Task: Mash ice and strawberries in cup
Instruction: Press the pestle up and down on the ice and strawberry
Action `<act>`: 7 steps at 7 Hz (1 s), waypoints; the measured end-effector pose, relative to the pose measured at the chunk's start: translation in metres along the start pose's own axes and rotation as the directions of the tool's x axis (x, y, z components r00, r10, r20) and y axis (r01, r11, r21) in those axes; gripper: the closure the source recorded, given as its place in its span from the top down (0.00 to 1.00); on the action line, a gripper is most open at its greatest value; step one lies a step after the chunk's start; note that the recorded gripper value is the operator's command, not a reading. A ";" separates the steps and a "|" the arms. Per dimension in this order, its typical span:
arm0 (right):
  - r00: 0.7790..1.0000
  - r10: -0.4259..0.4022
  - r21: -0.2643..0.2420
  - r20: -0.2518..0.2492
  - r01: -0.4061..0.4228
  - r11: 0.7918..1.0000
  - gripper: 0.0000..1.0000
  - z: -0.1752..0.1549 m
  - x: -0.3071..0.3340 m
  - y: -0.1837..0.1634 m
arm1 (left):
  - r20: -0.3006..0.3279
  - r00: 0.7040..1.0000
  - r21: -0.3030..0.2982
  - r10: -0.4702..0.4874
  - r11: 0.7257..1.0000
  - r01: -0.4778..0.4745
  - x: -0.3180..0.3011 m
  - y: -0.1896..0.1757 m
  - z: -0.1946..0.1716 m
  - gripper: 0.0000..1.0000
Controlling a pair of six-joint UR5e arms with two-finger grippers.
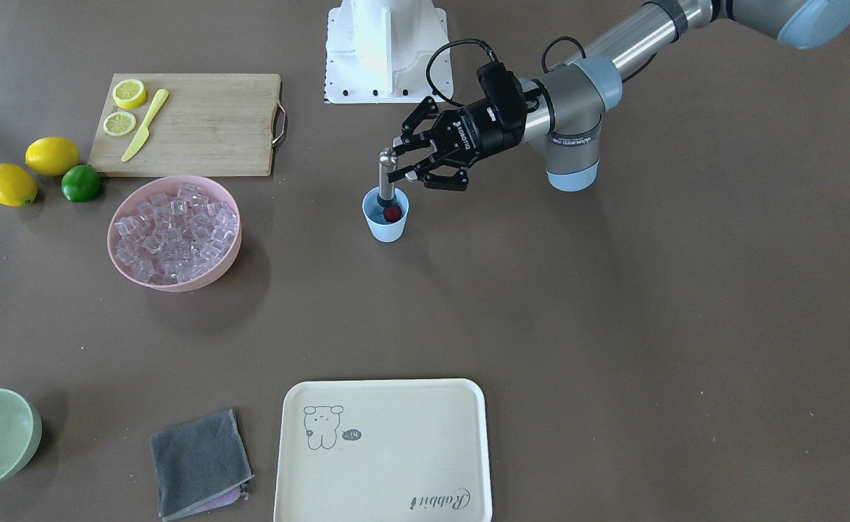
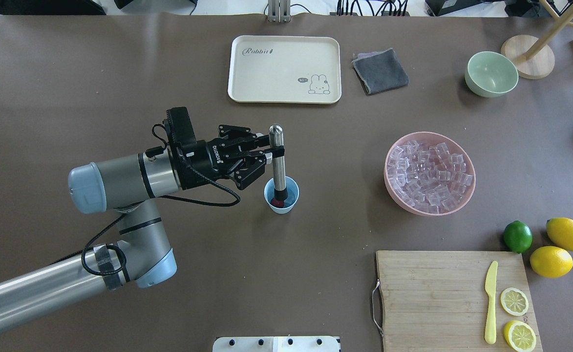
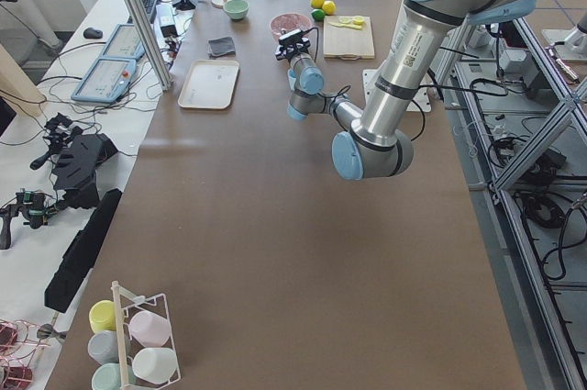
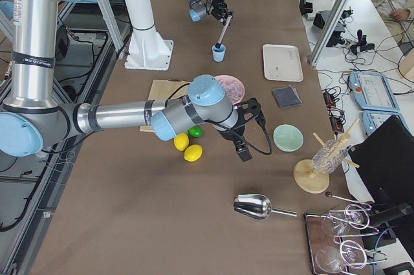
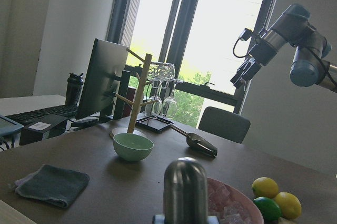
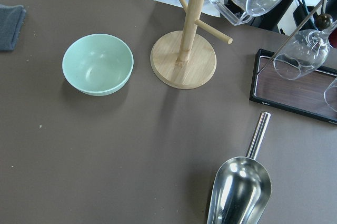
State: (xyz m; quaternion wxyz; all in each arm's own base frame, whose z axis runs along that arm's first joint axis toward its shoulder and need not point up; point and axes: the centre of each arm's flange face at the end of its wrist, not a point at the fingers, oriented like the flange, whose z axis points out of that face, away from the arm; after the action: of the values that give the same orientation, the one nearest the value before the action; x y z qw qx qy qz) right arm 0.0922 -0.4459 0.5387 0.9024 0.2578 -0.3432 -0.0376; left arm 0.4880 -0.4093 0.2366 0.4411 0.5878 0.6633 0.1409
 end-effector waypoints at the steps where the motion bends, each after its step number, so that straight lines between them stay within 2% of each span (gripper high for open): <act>1: 1.000 0.001 -0.001 0.001 -0.001 1.000 1.00 0.000 0.000 0.001 | 0.002 1.000 -0.002 0.000 1.000 0.000 0.000 0.001 0.000 0.00; 7: 1.000 0.003 -0.003 0.002 -0.003 1.000 1.00 0.000 0.000 0.003 | 0.011 1.000 -0.025 0.001 1.000 0.000 -0.001 0.015 0.001 0.00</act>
State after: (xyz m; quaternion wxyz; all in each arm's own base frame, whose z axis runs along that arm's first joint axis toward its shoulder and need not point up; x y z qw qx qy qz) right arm 0.0920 -0.4437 0.5404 0.9025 0.2559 -0.3445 -0.0369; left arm 0.4986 -0.4068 0.2472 0.4521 0.5832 0.6589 0.1461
